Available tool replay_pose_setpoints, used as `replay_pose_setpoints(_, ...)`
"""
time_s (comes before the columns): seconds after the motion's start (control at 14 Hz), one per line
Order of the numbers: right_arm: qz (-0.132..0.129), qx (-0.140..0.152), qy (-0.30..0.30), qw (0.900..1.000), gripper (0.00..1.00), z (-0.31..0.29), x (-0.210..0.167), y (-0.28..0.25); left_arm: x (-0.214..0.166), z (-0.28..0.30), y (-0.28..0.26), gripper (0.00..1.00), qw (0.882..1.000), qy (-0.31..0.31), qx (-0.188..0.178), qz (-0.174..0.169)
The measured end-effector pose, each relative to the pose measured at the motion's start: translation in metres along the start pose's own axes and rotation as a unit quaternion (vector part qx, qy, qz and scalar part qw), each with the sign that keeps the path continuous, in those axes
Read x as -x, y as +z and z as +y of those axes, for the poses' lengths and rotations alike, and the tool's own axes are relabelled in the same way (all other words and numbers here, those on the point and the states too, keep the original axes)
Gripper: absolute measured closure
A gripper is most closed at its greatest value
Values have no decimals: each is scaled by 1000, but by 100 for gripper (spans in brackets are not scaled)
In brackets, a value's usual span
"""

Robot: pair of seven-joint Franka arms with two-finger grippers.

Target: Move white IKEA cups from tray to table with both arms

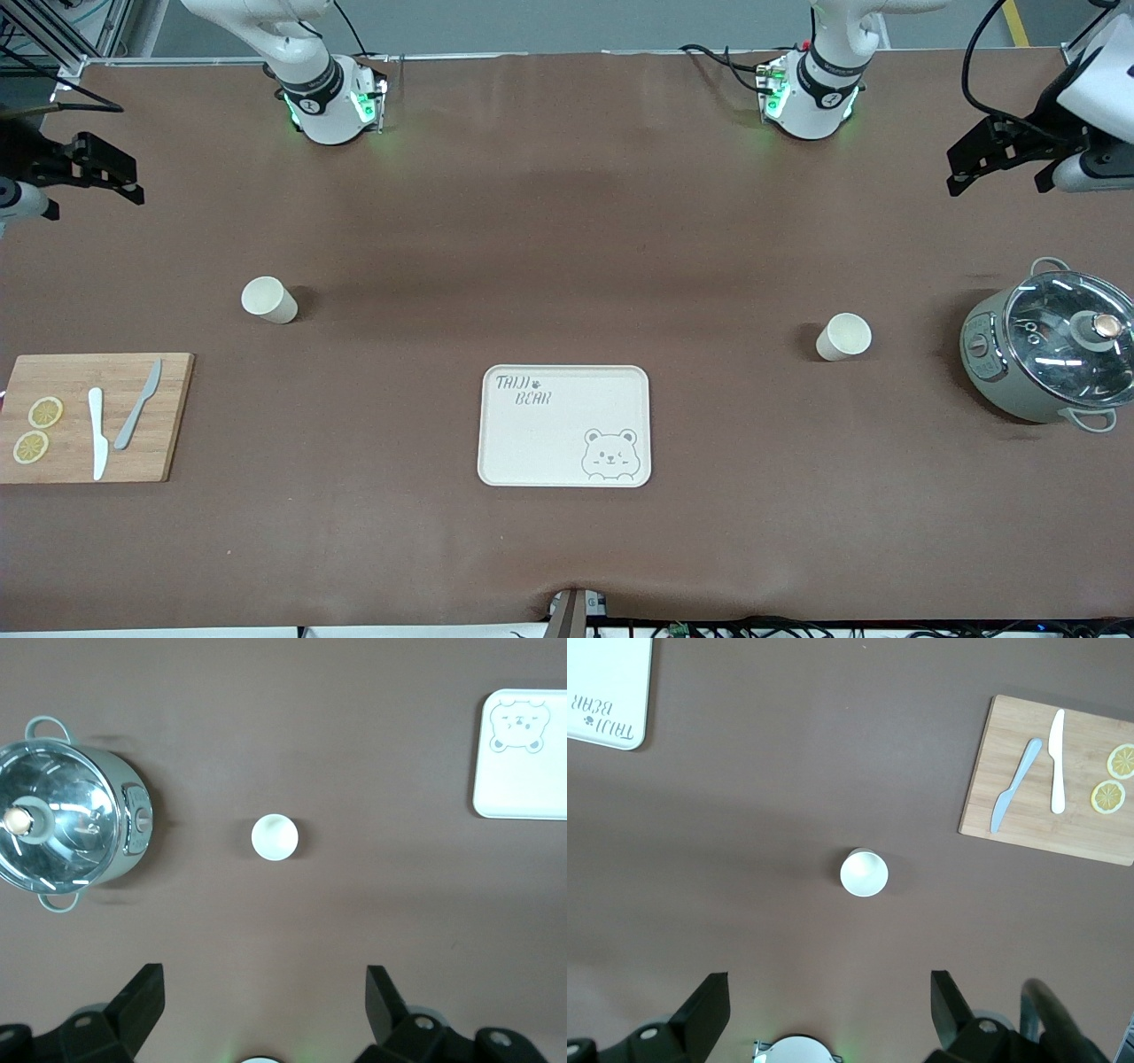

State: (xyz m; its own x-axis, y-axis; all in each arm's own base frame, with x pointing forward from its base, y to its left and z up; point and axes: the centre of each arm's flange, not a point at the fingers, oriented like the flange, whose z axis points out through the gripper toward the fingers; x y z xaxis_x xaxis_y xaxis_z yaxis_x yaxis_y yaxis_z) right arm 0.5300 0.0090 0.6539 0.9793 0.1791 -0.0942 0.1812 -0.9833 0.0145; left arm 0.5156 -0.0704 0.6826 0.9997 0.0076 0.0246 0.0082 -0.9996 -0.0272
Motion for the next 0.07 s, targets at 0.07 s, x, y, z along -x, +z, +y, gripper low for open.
replay_pose_setpoints(0.07,-2,1,19,1000,0,-2,0,0,0,-1,-2,0,1000,-1,0,2)
